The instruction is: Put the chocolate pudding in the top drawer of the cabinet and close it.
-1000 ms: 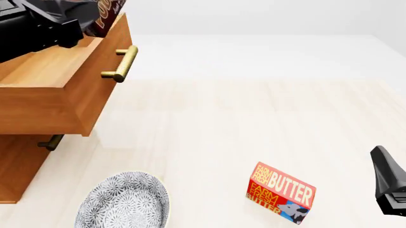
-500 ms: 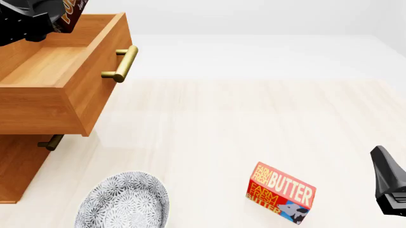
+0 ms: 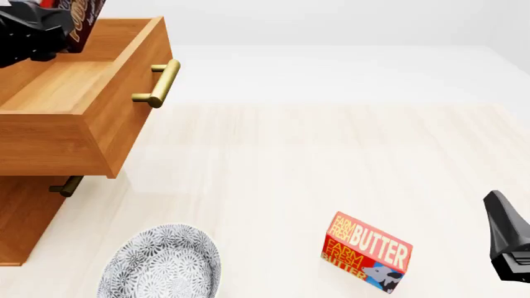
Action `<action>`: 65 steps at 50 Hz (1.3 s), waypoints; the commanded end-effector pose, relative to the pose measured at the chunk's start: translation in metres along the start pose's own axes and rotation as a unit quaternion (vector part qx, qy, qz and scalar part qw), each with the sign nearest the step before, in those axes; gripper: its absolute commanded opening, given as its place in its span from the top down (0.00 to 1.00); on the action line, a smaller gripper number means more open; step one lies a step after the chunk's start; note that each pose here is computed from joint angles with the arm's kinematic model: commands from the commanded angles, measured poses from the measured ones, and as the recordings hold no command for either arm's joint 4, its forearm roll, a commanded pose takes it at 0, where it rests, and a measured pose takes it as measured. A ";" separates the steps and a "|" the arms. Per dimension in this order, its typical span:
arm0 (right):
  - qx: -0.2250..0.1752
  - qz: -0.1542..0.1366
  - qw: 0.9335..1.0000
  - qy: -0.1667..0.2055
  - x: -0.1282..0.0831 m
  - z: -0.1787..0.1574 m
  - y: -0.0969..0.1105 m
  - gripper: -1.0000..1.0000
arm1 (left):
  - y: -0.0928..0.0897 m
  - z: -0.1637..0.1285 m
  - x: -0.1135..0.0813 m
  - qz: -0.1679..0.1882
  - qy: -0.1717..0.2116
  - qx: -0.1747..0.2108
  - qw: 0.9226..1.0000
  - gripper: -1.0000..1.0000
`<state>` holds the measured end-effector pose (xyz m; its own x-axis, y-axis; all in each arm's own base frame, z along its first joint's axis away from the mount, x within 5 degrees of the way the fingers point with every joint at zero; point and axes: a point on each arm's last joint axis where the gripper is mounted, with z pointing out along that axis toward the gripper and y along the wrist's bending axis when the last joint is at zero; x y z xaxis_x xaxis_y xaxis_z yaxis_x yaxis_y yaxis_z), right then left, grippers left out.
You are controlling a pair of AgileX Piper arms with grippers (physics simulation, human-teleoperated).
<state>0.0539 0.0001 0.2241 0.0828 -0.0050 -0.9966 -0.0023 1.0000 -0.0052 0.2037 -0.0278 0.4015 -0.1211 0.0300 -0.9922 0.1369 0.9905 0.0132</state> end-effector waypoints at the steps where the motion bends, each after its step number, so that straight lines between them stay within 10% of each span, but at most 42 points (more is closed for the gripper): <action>1: 0.000 0.000 1.000 0.000 0.000 0.000 0.000 0.00 | 0.009 0.011 0.004 0.000 0.016 -0.021 1.000 1.00; 65: 0.000 0.000 1.000 0.000 0.000 0.000 0.000 0.00 | 0.050 0.054 0.044 -0.009 0.101 -0.094 0.990 1.00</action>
<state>0.0539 0.0002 0.2241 0.0828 -0.0052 -0.9966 -0.0024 1.0000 -0.0054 0.2526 0.0108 0.3607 -0.2957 0.0010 -0.9553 -0.0386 0.9992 0.0130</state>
